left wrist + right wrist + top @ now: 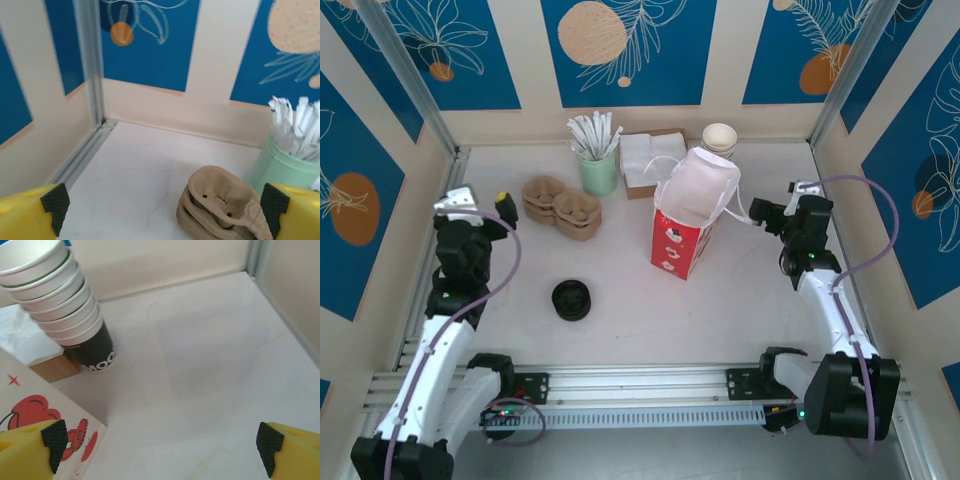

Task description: Pack the takeout coffee

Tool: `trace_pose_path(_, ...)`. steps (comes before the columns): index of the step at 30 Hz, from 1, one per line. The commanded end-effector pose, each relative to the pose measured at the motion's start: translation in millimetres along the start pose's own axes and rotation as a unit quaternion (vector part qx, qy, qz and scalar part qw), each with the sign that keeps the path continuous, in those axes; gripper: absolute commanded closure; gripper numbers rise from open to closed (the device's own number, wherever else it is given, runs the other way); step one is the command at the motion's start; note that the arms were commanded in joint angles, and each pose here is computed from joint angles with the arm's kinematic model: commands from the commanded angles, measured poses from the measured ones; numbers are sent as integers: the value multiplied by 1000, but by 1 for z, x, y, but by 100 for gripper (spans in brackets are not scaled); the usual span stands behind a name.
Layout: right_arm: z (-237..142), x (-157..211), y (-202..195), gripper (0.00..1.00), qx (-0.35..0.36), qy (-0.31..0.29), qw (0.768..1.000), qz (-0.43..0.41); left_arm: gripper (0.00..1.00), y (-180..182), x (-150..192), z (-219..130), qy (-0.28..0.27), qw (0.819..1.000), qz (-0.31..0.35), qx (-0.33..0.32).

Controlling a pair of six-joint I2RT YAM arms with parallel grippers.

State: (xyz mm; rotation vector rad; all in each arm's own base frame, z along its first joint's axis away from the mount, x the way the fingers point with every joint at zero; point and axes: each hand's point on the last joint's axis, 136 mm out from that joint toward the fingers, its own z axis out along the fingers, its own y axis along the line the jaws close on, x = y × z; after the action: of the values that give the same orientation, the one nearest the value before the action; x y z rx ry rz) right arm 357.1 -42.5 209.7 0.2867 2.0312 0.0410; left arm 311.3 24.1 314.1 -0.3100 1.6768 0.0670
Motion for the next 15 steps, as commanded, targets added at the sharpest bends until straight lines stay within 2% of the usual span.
trace_pose_path(1, -16, -10, -19, 1, 45, 31, 998, 23, 1, 21, 20, -11, 89, 994, -36, -60)
trace_pose_path(4, -26, -29, -35, 0, 86, 29, 994, 68, 1, 14, 11, -13, 114, 991, -51, -50)
trace_pose_path(8, -31, -65, -33, 5, 83, 23, 979, 183, 1, -11, 1, -13, 156, 986, -60, 4)
trace_pose_path(10, -26, -77, -18, 5, 52, 51, 971, 227, 1, -22, -2, -14, 174, 983, -58, 29)
trace_pose_path(12, -14, -88, 7, 5, -3, 88, 968, 234, 1, -34, -6, -15, 186, 979, -62, 58)
trace_pose_path(15, 5, -97, 32, 7, -39, 126, 964, 229, 1, -47, -12, -21, 194, 974, -66, 94)
